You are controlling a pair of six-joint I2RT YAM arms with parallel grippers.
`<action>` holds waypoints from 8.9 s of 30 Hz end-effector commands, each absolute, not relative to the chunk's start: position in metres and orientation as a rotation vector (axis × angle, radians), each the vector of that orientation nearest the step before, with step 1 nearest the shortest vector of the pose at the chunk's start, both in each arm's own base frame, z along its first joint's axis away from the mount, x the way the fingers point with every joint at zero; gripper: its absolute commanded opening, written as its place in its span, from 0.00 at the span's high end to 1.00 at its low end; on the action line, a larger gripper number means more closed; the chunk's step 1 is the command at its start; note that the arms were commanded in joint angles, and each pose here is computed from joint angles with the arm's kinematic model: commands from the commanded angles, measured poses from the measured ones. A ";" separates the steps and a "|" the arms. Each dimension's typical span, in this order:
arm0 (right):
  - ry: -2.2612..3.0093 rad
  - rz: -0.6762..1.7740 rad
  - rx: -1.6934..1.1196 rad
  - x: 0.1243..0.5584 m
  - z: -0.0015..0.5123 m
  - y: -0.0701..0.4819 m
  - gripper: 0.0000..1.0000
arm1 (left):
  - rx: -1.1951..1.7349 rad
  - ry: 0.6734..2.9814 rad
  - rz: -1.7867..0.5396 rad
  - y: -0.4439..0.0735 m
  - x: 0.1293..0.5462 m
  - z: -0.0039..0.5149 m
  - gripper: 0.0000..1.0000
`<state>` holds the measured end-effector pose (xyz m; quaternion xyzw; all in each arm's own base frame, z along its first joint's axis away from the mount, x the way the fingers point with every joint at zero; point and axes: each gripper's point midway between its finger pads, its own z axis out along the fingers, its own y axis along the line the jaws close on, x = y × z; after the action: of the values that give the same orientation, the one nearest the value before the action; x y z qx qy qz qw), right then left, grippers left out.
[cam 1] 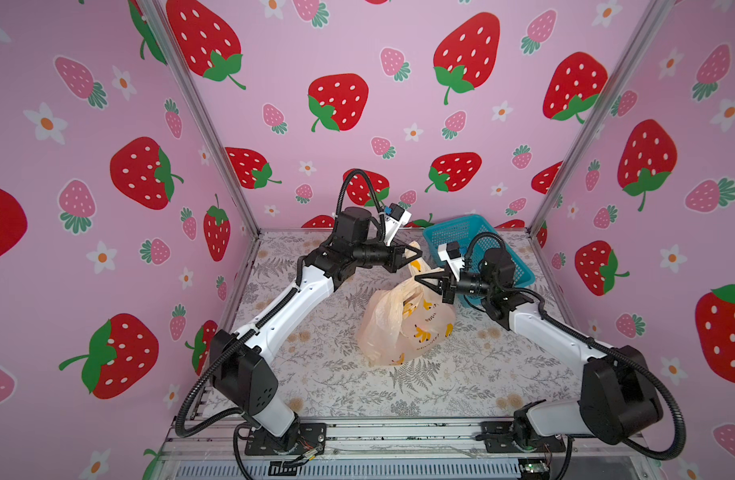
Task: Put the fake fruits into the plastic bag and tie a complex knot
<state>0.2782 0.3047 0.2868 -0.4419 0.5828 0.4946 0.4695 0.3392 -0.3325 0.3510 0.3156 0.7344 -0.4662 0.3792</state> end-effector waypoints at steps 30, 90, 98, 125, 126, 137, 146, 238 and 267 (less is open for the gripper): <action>1.592 1.259 -0.935 0.293 0.265 0.306 0.80 | 0.597 1.788 -0.876 -0.331 0.317 0.271 1.00; 1.619 1.244 -1.087 0.302 0.262 0.295 0.85 | 0.658 1.828 -0.853 -0.338 0.321 0.262 1.00; 1.602 1.169 -1.087 0.307 0.262 0.291 1.00 | 0.693 1.834 -0.861 -0.336 0.311 0.260 0.75; 1.320 1.083 -1.235 0.271 0.292 0.285 1.00 | 0.952 1.914 -0.847 -0.309 0.293 0.290 0.23; 1.319 1.087 -1.233 0.271 0.293 0.286 1.00 | 0.977 1.909 -0.860 -0.313 0.293 0.287 0.22; 1.314 1.112 -1.223 0.268 0.296 0.288 1.00 | 1.084 1.927 -0.838 -0.331 0.313 0.266 0.33; 1.329 1.102 -1.217 0.269 0.294 0.287 1.00 | 1.079 1.921 -0.890 -0.327 0.320 0.267 0.59; 1.239 1.135 -1.415 0.275 0.258 0.310 0.80 | 1.552 1.582 -0.591 -0.317 0.313 0.262 1.00; 1.242 0.998 -1.268 0.267 0.288 0.300 1.00 | 1.271 1.847 -0.740 -0.316 0.306 0.260 0.40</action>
<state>0.2735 0.2978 0.2768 -0.5260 0.5398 0.4158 0.5090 0.3102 -0.3085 0.2601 0.4960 0.7257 -0.2679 0.3943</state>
